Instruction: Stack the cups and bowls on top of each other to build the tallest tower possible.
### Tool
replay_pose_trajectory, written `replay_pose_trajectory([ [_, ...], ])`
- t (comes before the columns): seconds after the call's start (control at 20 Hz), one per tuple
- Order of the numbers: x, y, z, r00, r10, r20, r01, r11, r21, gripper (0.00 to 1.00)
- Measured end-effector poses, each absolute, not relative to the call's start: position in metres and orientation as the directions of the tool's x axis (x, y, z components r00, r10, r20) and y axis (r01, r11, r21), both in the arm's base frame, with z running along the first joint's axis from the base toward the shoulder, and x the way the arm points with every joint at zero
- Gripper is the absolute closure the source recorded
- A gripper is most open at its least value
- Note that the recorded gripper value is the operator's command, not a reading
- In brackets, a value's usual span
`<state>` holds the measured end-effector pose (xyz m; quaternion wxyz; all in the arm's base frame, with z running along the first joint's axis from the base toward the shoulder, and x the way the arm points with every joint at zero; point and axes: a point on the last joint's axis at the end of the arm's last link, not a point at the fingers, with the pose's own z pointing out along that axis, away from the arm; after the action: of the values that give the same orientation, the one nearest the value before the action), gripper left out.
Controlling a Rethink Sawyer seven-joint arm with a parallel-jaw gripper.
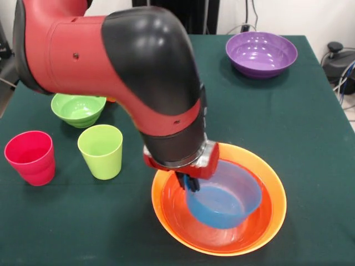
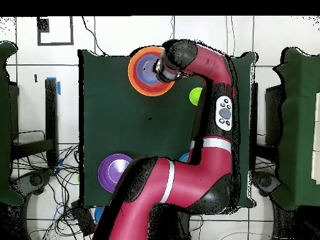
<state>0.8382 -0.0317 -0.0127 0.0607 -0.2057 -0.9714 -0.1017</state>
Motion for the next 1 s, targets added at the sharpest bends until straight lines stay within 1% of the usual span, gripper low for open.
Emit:
replay_pose_trajectory([
  [0.35,0.832,-0.040,-0.027,-0.902,0.395,0.175,0.423,0.891,0.165,1.00],
  [1.0,0.828,-0.040,-0.027,-0.900,0.387,0.198,0.419,0.894,0.156,1.00],
])
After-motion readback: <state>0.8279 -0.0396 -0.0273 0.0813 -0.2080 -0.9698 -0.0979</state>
